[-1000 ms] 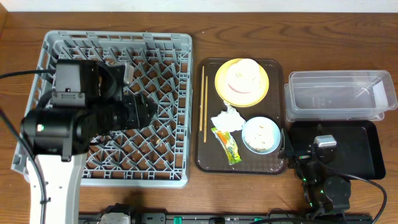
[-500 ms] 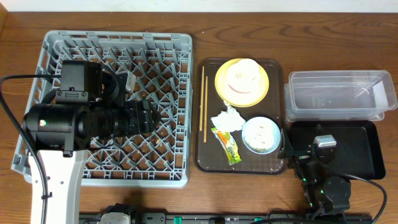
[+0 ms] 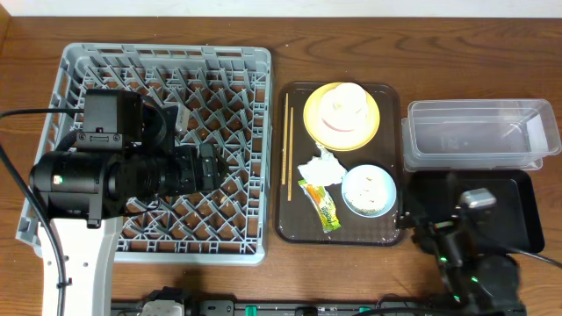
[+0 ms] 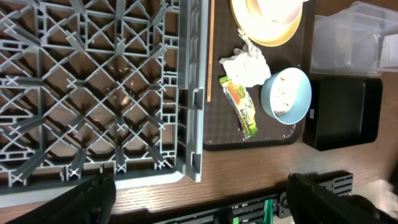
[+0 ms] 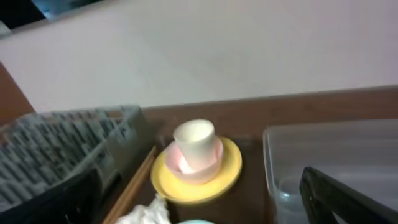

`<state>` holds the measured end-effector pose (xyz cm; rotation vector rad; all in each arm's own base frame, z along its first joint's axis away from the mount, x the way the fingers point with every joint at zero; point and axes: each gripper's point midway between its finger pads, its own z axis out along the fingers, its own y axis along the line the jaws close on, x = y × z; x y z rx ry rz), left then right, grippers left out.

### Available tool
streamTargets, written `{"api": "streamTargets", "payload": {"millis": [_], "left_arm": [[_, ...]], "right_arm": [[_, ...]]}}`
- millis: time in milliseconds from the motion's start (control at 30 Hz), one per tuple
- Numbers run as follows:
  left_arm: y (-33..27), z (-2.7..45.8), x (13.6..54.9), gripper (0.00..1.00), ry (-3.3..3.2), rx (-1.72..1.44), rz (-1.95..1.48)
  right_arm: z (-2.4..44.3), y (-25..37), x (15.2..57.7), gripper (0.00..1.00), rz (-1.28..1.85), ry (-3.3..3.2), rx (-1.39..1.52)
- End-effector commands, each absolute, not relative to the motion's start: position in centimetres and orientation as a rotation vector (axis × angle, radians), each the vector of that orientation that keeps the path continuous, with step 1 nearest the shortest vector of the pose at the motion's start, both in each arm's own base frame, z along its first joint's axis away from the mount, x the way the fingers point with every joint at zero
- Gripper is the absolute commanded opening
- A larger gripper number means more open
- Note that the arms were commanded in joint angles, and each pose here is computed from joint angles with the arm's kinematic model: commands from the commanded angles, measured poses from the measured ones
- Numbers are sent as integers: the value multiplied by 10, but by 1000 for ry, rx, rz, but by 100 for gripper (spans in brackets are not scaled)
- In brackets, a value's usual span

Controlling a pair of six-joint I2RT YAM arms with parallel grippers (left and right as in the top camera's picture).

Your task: Sort waste into correct bins and load items into the dishwasher rack

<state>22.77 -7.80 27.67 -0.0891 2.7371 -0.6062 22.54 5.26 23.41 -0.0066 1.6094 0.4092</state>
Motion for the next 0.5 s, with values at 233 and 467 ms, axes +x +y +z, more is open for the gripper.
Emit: {"api": "streamTargets", "payload": {"millis": [233, 467], "left_arm": [[-64, 274, 235, 100, 2720, -113, -489], [-53, 272, 239, 100, 2712, -129, -399]], "right_arm": [[314, 97, 224, 99, 644, 1951, -159], [303, 126, 226, 99, 772, 2387, -219]]}}
